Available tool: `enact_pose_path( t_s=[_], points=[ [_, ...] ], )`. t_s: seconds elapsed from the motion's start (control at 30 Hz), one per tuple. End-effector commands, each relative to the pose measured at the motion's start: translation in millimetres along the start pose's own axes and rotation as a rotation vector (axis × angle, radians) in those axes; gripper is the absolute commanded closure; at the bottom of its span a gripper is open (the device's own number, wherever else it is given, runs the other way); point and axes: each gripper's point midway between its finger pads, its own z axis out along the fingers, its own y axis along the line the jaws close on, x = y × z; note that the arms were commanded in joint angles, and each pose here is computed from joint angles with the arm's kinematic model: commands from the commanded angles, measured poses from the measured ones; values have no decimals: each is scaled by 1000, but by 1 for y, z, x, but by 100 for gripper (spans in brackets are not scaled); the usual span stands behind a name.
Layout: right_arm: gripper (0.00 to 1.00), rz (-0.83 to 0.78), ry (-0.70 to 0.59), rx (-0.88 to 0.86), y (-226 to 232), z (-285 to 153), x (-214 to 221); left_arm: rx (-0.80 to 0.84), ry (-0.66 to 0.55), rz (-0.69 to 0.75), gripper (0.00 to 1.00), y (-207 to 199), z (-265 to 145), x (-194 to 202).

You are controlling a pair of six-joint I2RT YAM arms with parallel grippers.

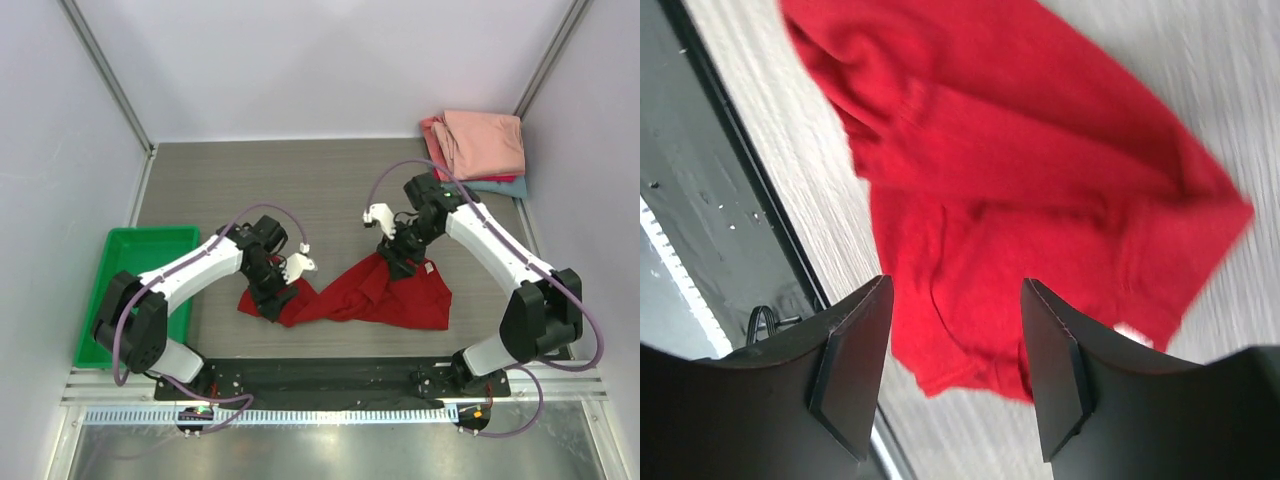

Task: Fold and stack the t-shirts
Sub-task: Flatten the tshirt out

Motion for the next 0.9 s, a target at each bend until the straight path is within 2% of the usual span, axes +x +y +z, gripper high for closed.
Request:
enact_pose_path(
  t_s=[0.0, 0.3, 0.6, 0.7, 0.77, 0.83, 0.87],
  points=[
    [40, -117, -22, -7, -3, 9, -26, 21, -32, 36, 43, -13, 4, -3],
    [37, -232, 28, -85, 8, 47, -28, -19, 30, 4, 41, 0, 30, 18],
    [36, -304, 67, -102, 7, 84, -23, -64, 61, -53, 48, 22, 54, 16],
    [35, -327, 96, -114, 8, 99, -15, -60, 71, -72, 57, 25, 58, 15],
    [35, -333, 114, -118, 7, 108, -10, -61, 73, -71, 68, 26, 59, 14],
    [42, -333, 128, -108, 4, 113, -6, -62, 74, -67, 79, 25, 58, 16],
    [50, -337, 126, -96, 1, 114, -7, -62, 74, -64, 82, 25, 58, 16]
  ],
)
